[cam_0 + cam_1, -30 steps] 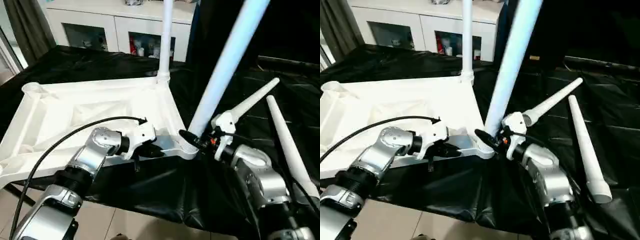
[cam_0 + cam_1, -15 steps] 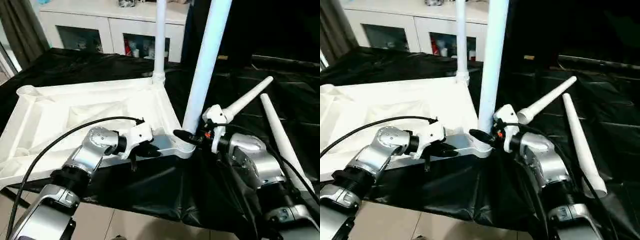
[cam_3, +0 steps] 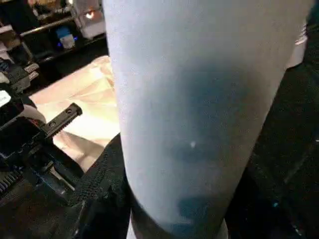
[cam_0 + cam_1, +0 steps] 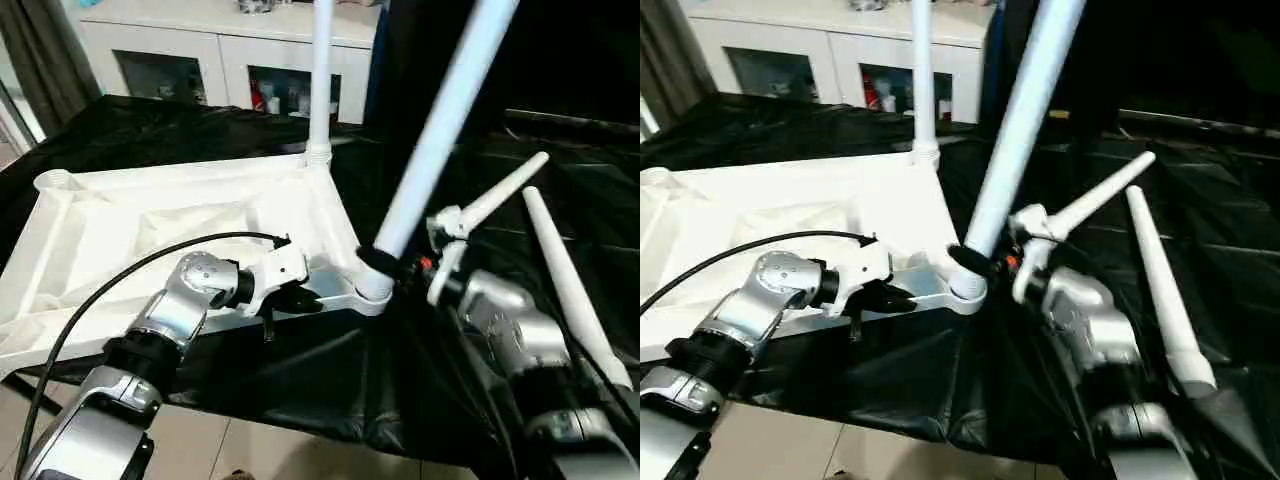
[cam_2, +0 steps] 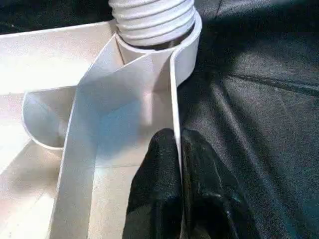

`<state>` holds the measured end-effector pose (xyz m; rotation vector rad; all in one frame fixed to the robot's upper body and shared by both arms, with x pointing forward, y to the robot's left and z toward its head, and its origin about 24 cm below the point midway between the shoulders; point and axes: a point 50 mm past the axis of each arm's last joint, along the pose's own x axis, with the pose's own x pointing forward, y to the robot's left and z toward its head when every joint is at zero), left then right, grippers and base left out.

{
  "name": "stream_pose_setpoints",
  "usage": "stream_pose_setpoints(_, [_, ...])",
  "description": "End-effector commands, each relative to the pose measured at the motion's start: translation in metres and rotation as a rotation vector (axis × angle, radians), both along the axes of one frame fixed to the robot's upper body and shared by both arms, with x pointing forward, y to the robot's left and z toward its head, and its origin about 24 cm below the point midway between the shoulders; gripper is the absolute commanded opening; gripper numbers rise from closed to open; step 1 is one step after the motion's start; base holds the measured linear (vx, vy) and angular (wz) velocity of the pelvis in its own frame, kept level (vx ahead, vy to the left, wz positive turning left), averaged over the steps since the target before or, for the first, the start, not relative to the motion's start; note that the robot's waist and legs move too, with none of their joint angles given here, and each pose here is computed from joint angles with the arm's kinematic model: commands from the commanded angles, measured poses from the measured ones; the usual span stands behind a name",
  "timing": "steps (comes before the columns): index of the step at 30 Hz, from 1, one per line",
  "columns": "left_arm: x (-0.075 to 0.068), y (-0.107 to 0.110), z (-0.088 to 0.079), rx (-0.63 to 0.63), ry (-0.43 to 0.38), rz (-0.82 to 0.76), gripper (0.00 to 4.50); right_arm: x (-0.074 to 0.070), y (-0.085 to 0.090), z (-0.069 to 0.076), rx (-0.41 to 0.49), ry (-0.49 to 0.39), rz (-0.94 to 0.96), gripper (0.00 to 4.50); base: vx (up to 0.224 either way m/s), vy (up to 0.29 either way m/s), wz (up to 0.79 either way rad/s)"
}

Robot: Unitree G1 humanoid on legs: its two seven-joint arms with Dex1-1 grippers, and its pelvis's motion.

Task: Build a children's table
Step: Insert table leg to table base

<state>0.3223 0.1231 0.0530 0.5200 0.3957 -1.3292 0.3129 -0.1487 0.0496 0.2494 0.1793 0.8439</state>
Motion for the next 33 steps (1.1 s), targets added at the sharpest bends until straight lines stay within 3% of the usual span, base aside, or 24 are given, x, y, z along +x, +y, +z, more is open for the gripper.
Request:
stream_pose_setpoints(1, [0.004, -0.006, 0.011, 0.011, -0.05, -0.052, 0.0, -0.012, -0.006, -0.024, -0.046, 0.098, -0.029, 1.9, 0.0, 0.0, 0.0])
stream_pose_setpoints(8, [0.005, -0.004, 0.011, 0.025, -0.05, -0.057, 0.0, -0.032, 0.007, -0.034, -0.13, 0.046, -0.02, 1.9, 0.0, 0.0, 0.0])
stream_pose_setpoints(13, [0.004, -0.004, 0.011, 0.035, -0.051, -0.067, 0.0, -0.03, 0.018, -0.034, -0.224, 0.019, 0.061, 1.9, 0.0, 0.0, 0.0])
stream_pose_setpoints(20, [0.001, -0.004, 0.01, 0.034, -0.052, -0.078, 0.0, -0.024, 0.029, -0.032, -0.275, 0.04, 0.147, 1.9, 0.0, 0.0, 0.0])
stream_pose_setpoints(29, [-0.003, -0.004, 0.009, 0.01, -0.05, -0.078, 0.0, -0.039, 0.019, -0.054, -0.324, 0.148, 0.244, 1.9, 0.0, 0.0, 0.0])
stream_pose_setpoints(33, [-0.009, -0.008, 0.012, -0.039, -0.034, -0.152, 0.0, -0.04, 0.017, -0.054, -0.312, 0.145, 0.269, 1.9, 0.0, 0.0, 0.0])
